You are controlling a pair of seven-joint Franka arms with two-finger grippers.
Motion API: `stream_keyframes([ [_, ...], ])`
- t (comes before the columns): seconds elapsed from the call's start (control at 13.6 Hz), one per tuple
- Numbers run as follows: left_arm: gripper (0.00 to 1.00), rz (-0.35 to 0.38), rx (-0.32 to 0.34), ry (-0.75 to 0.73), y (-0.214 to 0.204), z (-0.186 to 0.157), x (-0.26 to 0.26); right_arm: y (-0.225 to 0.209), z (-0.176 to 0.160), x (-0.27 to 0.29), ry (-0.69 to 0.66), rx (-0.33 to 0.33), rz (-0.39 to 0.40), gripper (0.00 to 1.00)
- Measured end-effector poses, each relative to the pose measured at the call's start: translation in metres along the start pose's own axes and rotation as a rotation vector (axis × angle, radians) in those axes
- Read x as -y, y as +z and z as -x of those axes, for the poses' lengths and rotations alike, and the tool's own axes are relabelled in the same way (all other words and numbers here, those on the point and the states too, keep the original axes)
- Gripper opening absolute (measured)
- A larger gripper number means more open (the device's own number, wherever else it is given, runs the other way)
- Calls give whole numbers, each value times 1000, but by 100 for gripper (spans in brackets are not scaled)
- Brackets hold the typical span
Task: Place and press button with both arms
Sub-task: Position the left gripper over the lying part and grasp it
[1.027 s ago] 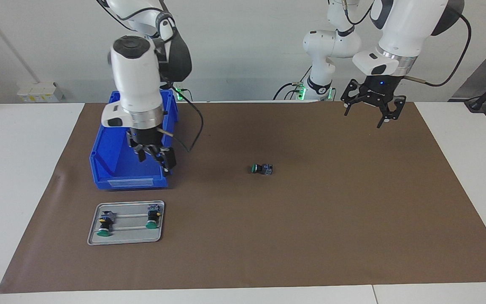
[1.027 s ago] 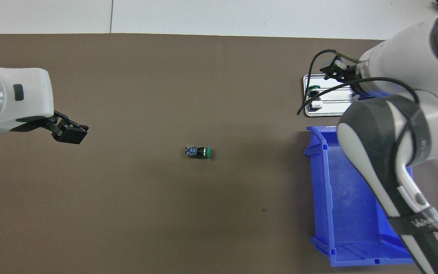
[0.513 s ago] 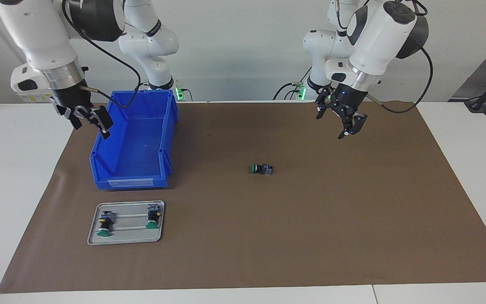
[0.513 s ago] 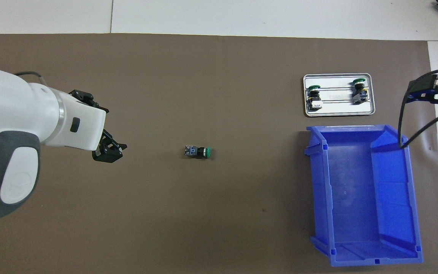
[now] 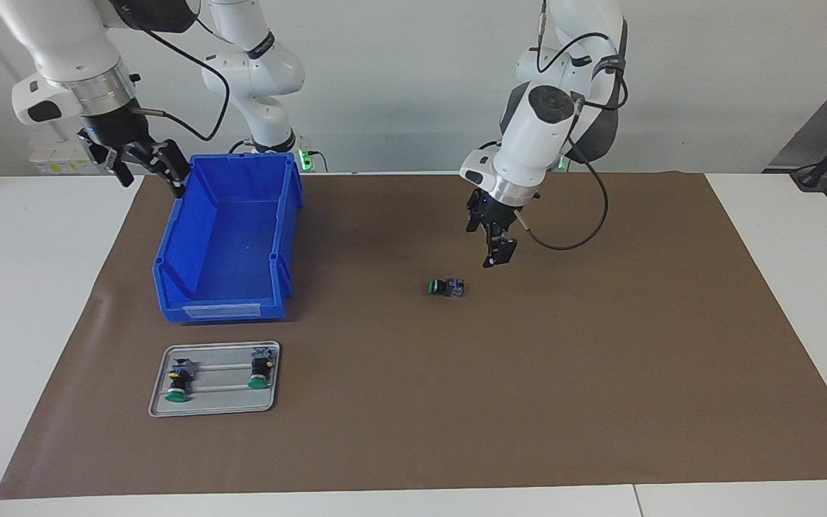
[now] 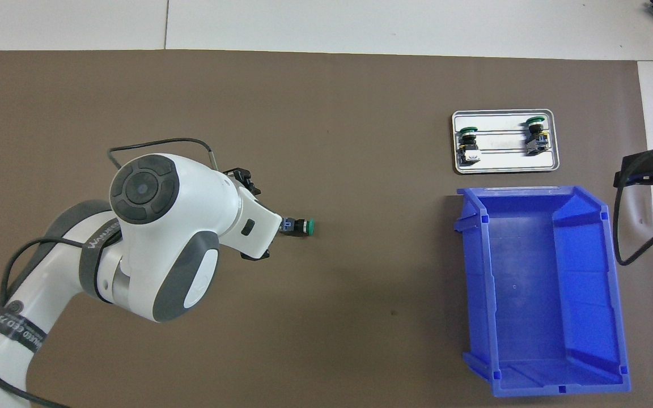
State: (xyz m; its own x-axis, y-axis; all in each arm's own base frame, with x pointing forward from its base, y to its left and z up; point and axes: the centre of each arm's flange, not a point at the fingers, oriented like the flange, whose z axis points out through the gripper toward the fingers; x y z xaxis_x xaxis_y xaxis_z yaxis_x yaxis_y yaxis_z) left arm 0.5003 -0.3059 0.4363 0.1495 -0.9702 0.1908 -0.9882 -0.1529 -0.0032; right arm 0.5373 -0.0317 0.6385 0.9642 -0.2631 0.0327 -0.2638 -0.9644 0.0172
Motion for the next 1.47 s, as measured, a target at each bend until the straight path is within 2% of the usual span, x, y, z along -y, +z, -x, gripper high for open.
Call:
stream_keyframes([
  [0.37, 99, -12, -5, 85, 46, -29, -8, 2, 6, 10, -38, 31, 8, 100],
  [0.59, 99, 6, 10, 100, 76, -41, -6, 0, 10, 19, -144, 28, 51, 100],
  [1.03, 96, 22, 26, 114, 121, -57, -1, 0, 11, 24, -164, 31, 36, 100],
  [1.39, 91, 49, 49, 129, 153, -65, -19, 0, 12, 26, -168, 32, 36, 100],
  [1.47, 86, 54, 53, 131, 156, -65, -22, 0, 12, 26, -168, 32, 36, 100],
])
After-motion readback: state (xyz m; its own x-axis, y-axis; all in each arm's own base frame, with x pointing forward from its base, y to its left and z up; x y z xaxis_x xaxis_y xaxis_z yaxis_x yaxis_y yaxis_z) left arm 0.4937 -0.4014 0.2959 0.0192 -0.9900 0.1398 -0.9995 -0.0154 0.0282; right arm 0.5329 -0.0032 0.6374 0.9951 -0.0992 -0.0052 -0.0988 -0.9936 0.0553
